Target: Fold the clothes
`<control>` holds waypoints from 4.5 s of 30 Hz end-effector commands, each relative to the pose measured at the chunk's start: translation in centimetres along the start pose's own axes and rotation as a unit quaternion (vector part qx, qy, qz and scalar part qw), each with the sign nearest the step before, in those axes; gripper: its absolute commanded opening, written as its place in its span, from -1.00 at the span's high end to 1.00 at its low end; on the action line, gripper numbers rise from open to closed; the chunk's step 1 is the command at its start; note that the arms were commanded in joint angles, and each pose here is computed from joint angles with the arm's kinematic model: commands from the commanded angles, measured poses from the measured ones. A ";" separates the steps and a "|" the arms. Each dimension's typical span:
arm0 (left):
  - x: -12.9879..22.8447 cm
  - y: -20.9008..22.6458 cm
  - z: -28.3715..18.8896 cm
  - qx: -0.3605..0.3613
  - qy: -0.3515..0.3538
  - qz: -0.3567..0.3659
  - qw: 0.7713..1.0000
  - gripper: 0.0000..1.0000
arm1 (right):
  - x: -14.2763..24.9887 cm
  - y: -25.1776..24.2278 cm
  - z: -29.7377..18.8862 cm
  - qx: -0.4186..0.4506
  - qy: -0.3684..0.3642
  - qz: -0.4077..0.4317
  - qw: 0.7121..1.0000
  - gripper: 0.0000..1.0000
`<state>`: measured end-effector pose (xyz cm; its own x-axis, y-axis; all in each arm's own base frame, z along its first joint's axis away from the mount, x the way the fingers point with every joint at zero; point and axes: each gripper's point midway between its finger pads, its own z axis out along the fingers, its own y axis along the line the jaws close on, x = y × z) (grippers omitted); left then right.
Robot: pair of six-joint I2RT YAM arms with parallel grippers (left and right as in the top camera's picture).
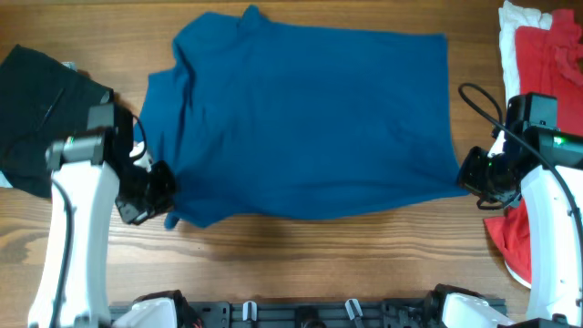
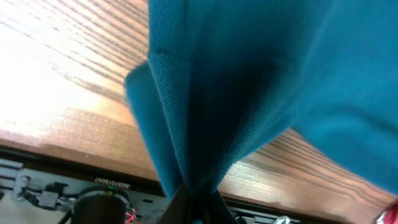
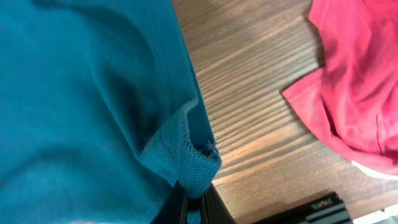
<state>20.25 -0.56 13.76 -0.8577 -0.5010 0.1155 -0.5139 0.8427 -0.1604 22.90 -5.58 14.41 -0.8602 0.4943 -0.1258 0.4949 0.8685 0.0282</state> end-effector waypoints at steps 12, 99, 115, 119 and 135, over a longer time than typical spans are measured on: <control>1.0 0.5 -4.1 0.036 -0.124 -0.041 0.991 0.92 | 0.3 -1.2 -1.0 0.019 -0.027 0.036 0.999 0.91; -17.2 -3.0 5.2 0.027 -0.199 -0.065 0.977 -0.43 | -13.9 9.1 9.9 -0.168 -0.121 -0.037 0.978 0.07; -6.2 -12.7 8.5 0.046 -0.104 0.191 0.975 -0.20 | -5.2 7.4 13.4 -0.137 -0.004 -0.097 0.986 0.55; -5.8 -11.8 11.6 0.010 -0.072 0.194 0.978 -0.23 | -4.4 7.5 14.7 -0.148 -0.010 -0.099 0.984 0.58; -6.2 -11.4 14.7 -0.007 -0.046 0.189 0.981 0.92 | -4.7 7.6 15.6 -0.151 -0.028 -0.110 0.982 0.91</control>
<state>31.29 -10.03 0.08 -0.9843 -0.1747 -0.0269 -0.1681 0.9722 -0.1633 33.18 -2.52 0.73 -0.9176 0.3222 -0.2329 0.2554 0.9267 0.2758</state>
